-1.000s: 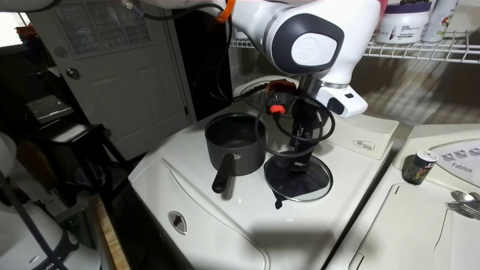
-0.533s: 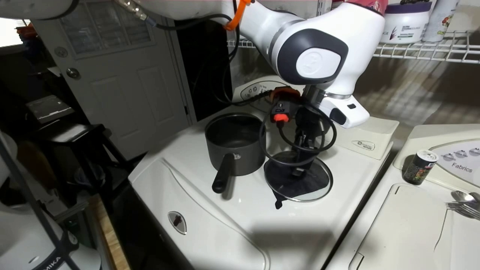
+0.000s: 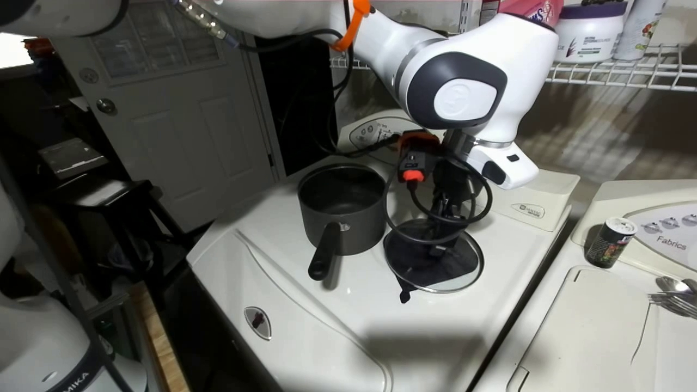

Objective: Close the pot

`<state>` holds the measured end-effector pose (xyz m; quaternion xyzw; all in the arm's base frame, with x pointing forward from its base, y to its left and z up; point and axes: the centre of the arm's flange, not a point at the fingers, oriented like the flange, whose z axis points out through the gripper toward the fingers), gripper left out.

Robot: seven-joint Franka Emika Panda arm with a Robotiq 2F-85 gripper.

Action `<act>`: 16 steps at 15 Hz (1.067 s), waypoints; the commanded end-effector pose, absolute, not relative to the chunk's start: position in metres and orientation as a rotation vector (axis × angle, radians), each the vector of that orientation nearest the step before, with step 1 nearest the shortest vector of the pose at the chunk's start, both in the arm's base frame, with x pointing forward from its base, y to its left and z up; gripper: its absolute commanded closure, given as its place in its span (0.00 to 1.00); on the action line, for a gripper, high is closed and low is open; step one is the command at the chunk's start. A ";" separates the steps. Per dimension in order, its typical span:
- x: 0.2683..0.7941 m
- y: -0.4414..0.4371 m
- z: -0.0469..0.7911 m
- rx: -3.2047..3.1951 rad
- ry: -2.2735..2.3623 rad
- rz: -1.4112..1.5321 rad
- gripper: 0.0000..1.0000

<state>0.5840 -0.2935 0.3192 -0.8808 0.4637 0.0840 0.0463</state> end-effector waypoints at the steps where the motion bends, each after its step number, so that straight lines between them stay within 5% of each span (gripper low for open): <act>1: 0.598 -0.295 0.314 -2.676 1.395 0.234 0.00; 13: 0.603 -0.294 0.305 -2.686 1.393 0.244 0.00; 14: 0.603 -0.294 0.304 -2.687 1.393 0.246 0.25; 16: 0.603 -0.294 0.304 -2.688 1.394 0.244 0.34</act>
